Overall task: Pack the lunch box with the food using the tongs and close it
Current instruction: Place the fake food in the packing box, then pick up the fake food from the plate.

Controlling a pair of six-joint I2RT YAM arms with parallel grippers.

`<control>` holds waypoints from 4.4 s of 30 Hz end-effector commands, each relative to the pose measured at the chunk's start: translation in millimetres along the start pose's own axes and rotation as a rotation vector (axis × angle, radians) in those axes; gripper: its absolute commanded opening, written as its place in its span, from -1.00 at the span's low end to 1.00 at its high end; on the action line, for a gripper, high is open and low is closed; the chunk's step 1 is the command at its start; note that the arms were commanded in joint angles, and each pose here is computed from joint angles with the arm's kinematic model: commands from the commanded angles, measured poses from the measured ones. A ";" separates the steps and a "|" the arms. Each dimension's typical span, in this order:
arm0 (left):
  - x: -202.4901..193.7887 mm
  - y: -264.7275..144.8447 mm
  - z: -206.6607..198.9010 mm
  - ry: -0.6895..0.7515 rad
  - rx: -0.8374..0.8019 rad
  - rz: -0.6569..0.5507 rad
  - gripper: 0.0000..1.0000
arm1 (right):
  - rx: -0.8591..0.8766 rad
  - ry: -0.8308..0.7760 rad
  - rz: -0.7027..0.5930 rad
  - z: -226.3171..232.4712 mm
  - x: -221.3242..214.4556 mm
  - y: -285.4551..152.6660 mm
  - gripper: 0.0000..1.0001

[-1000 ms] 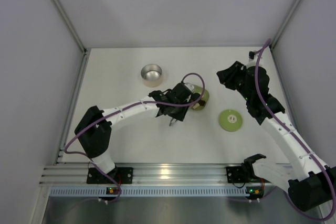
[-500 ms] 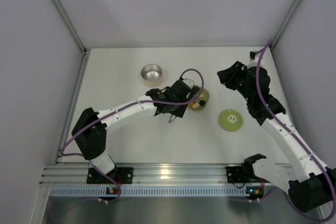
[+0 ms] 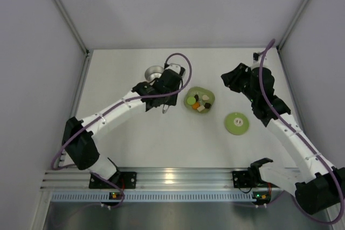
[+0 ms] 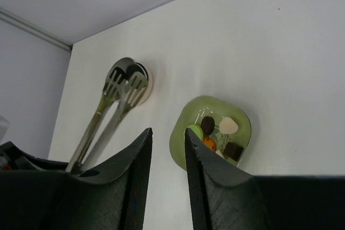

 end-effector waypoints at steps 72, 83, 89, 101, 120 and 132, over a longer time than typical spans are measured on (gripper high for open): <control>-13.3 -18.6 -4.9 0.034 -0.219 0.181 0.08 | 0.062 -0.014 0.015 12.7 2.1 5.1 -0.42; -41.7 -3.9 -10.9 0.078 -0.245 0.282 0.07 | 0.058 -0.008 0.022 10.9 -2.0 4.7 -0.43; -49.9 9.6 -10.4 0.095 -0.230 0.304 0.08 | 0.057 -0.003 0.024 9.7 -4.8 6.6 -0.43; -50.4 33.4 -8.7 0.097 -0.135 0.294 0.08 | 0.019 -0.017 0.017 4.2 -6.2 7.9 -0.43; -43.7 34.6 -18.0 0.079 -0.162 0.305 0.05 | 0.005 -0.024 0.017 1.5 -8.1 8.3 -0.43; -41.9 32.9 -18.8 0.081 -0.164 0.308 -0.20 | 0.003 -0.021 0.014 1.2 -8.1 7.5 -0.44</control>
Point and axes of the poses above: each gripper's point midway between its finger pads, its own y axis out along the fingers, its own z axis along the line the jaws close on, x = y × z, the point moved 7 cm from there along -y, back along the fingers, and after that the axes turned 9 degrees about -y, right-handed, at the moved point
